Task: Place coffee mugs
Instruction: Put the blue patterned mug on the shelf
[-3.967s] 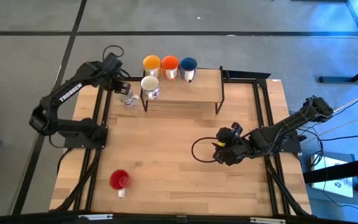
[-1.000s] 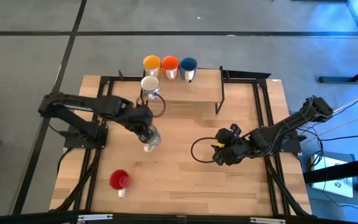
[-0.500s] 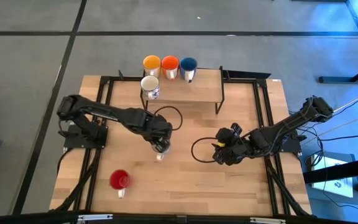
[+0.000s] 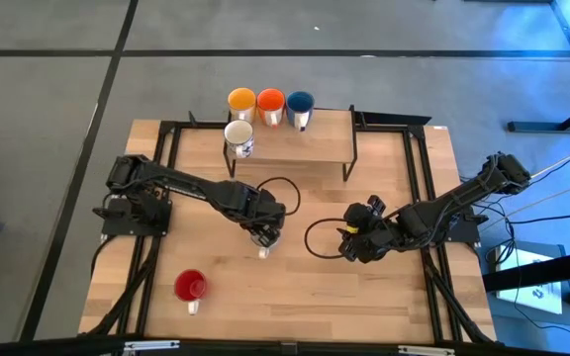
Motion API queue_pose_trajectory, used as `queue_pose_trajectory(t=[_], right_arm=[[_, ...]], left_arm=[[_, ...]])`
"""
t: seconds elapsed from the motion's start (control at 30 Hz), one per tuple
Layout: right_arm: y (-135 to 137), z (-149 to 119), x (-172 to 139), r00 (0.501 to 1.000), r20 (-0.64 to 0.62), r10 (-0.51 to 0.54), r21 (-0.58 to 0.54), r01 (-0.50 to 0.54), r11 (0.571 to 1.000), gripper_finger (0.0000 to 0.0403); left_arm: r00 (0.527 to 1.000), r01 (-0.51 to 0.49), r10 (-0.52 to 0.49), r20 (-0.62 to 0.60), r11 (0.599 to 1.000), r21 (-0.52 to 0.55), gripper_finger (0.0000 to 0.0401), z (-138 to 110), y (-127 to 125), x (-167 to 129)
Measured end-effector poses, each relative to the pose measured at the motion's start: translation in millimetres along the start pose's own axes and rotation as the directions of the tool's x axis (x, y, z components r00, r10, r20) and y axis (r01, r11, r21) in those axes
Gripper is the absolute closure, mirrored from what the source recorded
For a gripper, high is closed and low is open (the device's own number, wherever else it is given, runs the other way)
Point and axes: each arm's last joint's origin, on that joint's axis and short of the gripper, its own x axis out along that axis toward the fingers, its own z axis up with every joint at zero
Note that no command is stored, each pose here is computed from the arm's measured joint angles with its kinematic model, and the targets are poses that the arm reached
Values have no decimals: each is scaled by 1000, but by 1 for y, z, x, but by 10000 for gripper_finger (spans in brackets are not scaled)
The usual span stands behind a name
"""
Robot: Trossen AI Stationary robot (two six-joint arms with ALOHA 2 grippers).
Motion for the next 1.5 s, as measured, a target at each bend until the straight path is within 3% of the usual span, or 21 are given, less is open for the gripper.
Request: queue_pose_trajectory(t=[0.2,0.77,1.13,1.37,1.5], right_arm=[[0,0,0,1000,-1,0,-1,0,1000,188],[0,0,0,1000,-1,1,0,-1,1000,188],[1,-1,0,1000,-22,17,-4,-17,1000,187],[2,0,0,999,-13,32,-15,-32,999,147],[4,1,0,997,-32,64,-10,-64,998,122]], left_arm=[[999,1,-1,-47,1000,10,385,0,-6,15],[999,11,-10,-39,1000,19,377,-1,-7,19],[999,24,-23,-28,999,25,331,0,-8,19],[999,30,-28,-38,997,64,291,0,-8,17],[997,72,-70,-25,991,109,287,1,-6,-1]])
